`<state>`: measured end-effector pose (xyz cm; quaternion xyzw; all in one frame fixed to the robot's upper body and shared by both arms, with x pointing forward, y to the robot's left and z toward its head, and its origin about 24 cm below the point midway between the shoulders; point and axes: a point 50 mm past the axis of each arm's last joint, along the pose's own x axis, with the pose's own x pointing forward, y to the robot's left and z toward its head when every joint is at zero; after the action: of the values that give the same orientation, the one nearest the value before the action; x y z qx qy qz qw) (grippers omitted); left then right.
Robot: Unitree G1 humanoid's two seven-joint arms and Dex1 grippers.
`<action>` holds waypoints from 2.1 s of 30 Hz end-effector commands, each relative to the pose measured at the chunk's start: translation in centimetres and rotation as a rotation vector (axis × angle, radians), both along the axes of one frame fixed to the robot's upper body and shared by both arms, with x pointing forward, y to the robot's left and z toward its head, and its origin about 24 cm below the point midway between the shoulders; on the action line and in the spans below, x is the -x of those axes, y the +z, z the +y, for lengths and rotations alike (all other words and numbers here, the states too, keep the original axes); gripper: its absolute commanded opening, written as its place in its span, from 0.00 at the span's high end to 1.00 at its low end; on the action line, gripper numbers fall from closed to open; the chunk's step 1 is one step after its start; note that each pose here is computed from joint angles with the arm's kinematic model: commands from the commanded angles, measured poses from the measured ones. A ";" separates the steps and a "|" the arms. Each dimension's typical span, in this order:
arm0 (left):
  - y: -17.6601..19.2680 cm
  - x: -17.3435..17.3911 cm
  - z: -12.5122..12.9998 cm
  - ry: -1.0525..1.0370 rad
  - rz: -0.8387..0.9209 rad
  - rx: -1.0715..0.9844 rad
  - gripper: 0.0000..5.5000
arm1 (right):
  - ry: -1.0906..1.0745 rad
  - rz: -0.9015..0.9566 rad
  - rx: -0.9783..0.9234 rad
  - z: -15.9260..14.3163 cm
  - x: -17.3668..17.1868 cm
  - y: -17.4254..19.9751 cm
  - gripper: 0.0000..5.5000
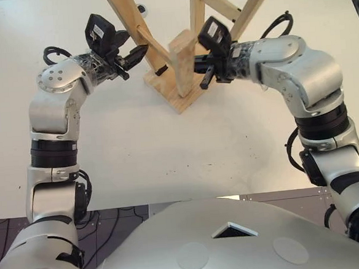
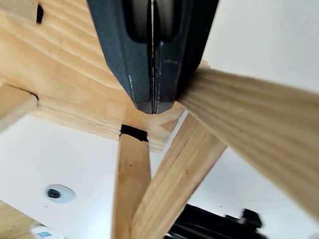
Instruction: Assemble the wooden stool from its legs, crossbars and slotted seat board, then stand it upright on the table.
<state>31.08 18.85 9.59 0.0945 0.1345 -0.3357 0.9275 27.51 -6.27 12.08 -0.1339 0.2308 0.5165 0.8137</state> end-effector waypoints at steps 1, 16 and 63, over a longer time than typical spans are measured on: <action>0.7 -2.7 -1.7 -0.044 -0.050 -0.052 0.55 | 0.096 -0.007 -0.016 3.7 0.5 0.1 1.00; 0.1 1.8 4.1 -0.027 -0.026 -0.049 0.55 | -0.108 -0.123 -0.541 -4.3 -2.6 17.6 1.00; -3.8 6.9 -2.6 -0.518 0.265 -0.004 0.77 | 0.066 -0.162 0.145 -16.1 -6.2 -2.0 0.60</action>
<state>24.69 15.53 7.14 0.0776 0.1810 -0.5502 0.8114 33.41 -22.39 8.47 -0.2420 0.2133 0.4951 0.8068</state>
